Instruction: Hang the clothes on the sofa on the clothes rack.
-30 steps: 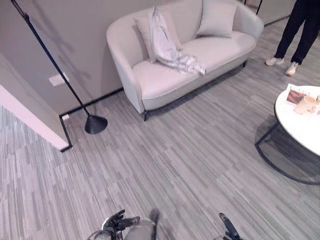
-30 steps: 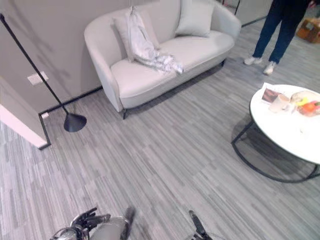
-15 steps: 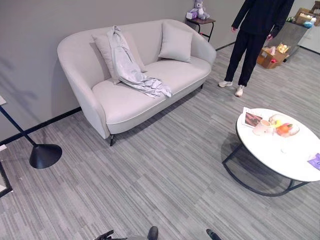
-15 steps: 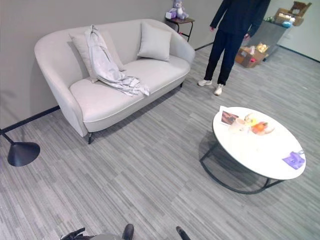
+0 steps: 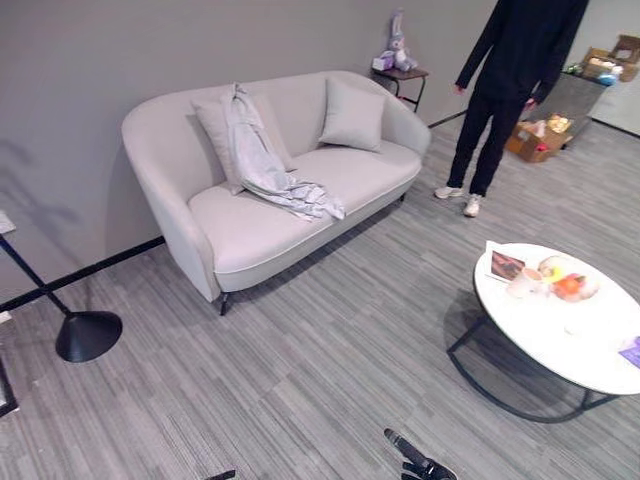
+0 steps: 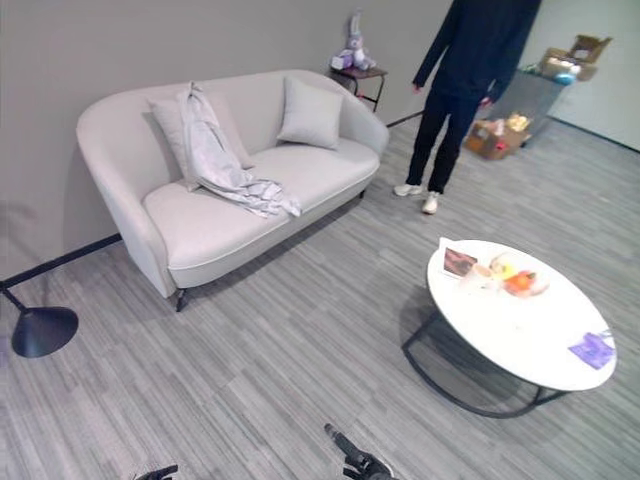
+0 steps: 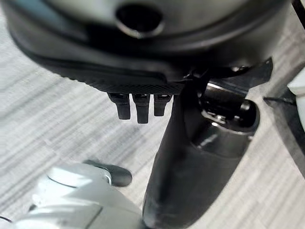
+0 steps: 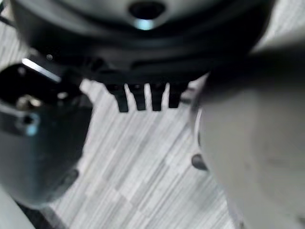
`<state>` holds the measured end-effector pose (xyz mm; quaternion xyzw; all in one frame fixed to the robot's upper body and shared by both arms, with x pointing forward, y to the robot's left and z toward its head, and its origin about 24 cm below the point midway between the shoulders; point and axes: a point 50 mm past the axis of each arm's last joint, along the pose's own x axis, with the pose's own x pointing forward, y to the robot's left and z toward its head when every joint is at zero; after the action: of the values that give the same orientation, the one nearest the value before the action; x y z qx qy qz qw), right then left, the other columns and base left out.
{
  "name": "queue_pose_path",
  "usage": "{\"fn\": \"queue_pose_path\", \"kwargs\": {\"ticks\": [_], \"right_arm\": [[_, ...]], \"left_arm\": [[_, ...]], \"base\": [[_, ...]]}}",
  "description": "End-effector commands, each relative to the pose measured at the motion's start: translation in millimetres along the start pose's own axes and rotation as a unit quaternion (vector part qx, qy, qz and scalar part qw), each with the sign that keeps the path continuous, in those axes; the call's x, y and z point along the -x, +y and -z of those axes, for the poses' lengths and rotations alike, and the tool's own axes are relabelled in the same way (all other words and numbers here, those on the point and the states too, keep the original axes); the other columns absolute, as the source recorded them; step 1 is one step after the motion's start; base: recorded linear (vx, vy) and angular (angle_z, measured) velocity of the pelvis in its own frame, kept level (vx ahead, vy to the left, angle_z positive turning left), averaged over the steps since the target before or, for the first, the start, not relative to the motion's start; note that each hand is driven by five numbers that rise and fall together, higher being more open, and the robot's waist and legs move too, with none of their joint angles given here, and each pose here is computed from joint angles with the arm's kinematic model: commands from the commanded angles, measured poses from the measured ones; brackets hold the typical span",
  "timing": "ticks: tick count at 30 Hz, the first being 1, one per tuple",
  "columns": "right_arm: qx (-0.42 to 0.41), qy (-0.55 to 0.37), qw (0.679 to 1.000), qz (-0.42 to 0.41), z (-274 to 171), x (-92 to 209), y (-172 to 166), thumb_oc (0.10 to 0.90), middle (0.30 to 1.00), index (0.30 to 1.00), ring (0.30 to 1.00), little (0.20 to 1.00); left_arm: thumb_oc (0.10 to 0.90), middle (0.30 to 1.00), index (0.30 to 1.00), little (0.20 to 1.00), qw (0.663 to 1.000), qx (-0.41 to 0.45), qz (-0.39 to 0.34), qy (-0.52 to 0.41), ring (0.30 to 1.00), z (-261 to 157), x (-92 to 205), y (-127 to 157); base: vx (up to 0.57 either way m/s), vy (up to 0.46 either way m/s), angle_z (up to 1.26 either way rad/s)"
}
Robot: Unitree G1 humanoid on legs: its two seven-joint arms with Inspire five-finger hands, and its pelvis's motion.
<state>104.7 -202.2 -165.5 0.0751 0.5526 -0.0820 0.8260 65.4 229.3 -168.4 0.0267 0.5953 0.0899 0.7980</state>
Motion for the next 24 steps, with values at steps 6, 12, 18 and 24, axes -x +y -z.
{"fn": "queue_pose_path", "kwargs": {"ticks": [6,12,18,24], "right_arm": [[0.017,0.049,0.999,-0.011,28.8,3.8,2.8,0.8,0.9,0.9,0.9,0.9],[0.102,0.0,0.994,-0.032,-0.3,-0.9,14.5,0.8,0.9,0.9,0.9,0.9],[0.152,-0.035,0.986,-0.061,-15.5,-2.0,32.0,0.8,0.9,0.9,0.9,0.9],[0.182,-0.026,0.981,-0.063,-13.8,-2.0,29.9,0.8,0.9,0.9,0.9,0.9]], "left_arm": [[0.8,0.9,0.9,0.9,0.999,-0.037,0.008,-0.016,0.9,-7.9,-0.9,-6.7],[0.8,0.9,0.9,0.9,0.998,-0.038,0.01,-0.052,0.9,-27.3,-2.5,-14.1],[0.8,0.9,0.9,0.9,0.999,-0.02,0.008,-0.045,0.9,-25.0,-2.6,-14.3],[0.8,0.9,0.9,0.9,0.999,0.007,0.012,-0.046,0.9,-23.7,-2.4,-14.3]], "base": [[0.36,-0.339,0.6],[0.21,-0.388,0.55],[0.19,-0.296,0.07],[0.14,-0.209,0.1]]}}
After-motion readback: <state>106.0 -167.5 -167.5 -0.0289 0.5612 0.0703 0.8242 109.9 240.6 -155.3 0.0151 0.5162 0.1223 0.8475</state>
